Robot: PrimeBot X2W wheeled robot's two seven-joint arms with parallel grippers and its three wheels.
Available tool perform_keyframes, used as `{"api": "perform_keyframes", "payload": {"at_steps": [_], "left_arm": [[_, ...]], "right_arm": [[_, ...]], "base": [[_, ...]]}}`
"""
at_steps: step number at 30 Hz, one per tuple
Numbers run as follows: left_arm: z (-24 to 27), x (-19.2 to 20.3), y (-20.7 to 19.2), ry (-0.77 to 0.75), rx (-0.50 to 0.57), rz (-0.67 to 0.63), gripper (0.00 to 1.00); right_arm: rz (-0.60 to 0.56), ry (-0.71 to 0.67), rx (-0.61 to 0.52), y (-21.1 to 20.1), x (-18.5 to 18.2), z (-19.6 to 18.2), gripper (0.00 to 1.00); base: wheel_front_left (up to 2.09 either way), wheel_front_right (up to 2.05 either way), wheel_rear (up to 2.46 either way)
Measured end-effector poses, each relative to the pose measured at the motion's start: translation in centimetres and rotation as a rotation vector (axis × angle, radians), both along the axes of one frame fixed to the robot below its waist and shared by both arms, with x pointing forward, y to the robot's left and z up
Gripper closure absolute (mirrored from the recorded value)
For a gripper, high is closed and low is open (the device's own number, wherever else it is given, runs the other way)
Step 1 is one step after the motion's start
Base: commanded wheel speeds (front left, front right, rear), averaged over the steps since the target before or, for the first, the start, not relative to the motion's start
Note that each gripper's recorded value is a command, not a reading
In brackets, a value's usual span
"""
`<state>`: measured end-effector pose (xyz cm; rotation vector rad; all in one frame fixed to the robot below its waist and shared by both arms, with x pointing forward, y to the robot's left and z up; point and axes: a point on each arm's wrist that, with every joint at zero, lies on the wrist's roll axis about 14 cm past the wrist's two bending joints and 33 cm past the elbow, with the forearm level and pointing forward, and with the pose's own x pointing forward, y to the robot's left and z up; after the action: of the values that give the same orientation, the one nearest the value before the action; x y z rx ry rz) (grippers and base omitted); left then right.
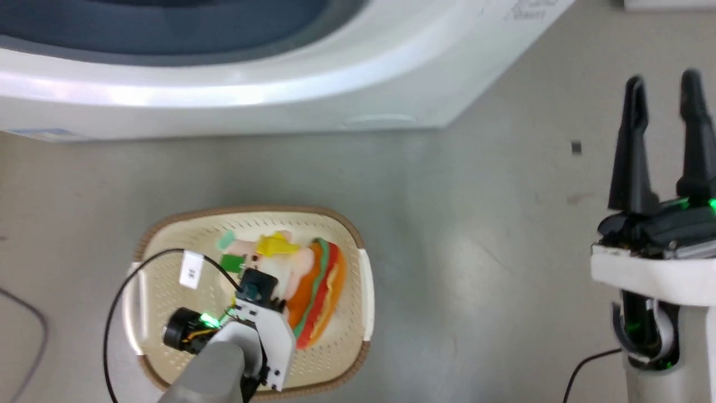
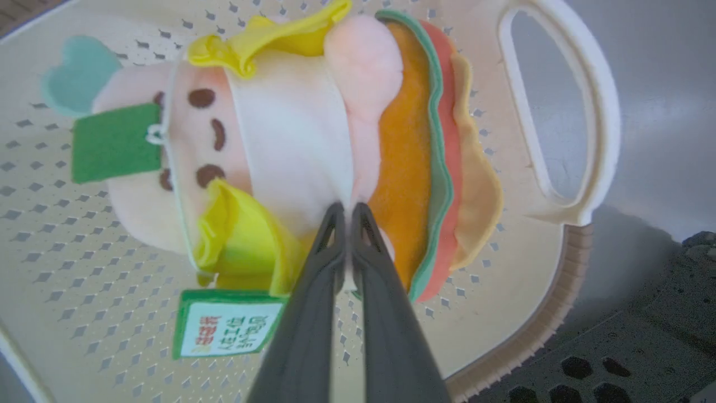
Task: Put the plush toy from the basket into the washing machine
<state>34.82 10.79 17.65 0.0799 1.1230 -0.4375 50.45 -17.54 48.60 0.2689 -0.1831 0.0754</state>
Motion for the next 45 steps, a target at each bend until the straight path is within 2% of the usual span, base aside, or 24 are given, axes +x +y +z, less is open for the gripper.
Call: {"api": "perform_keyframes", "payload": {"at_steps": [6,16,20,29,38,45], "left_arm": [[3.6,0.0,0.4,-0.117,-0.014,0.013,1.0],[8.9,-1.7,1.4,-0.264,-0.07,0.141,1.0],[12.2,-0.2,1.9,-0.398,-0.108,0.193,1.0],[18.7,1.7,3.6,-0.659,-0.121,0.27,1.0],[25.0,5.1,5.2,-0.893,-0.126,0.331,1.0],[26.3,7.0,5.9,-0.948,-0.115,0.356,1.0]], "right_arm": [[0.046,-0.027,-0.002,1.9,-1.5,2.1,0.0],[0.098,-0.082,0.013,3.9,-4.5,5.7,0.0],[0.114,-0.107,0.016,4.4,-5.8,7.0,0.0],[0.149,-0.156,0.024,5.6,-7.6,9.3,0.0],[0.138,-0.161,0.033,5.1,-8.3,9.7,0.0],[0.115,-0.138,0.035,4.3,-8.1,8.8,0.0]], "base": [[0.0,0.0,0.0],[0.0,0.0,0.0],[0.0,0.0,0.0],[0.0,0.0,0.0],[0.0,0.0,0.0],[0.0,0.0,0.0]]}}
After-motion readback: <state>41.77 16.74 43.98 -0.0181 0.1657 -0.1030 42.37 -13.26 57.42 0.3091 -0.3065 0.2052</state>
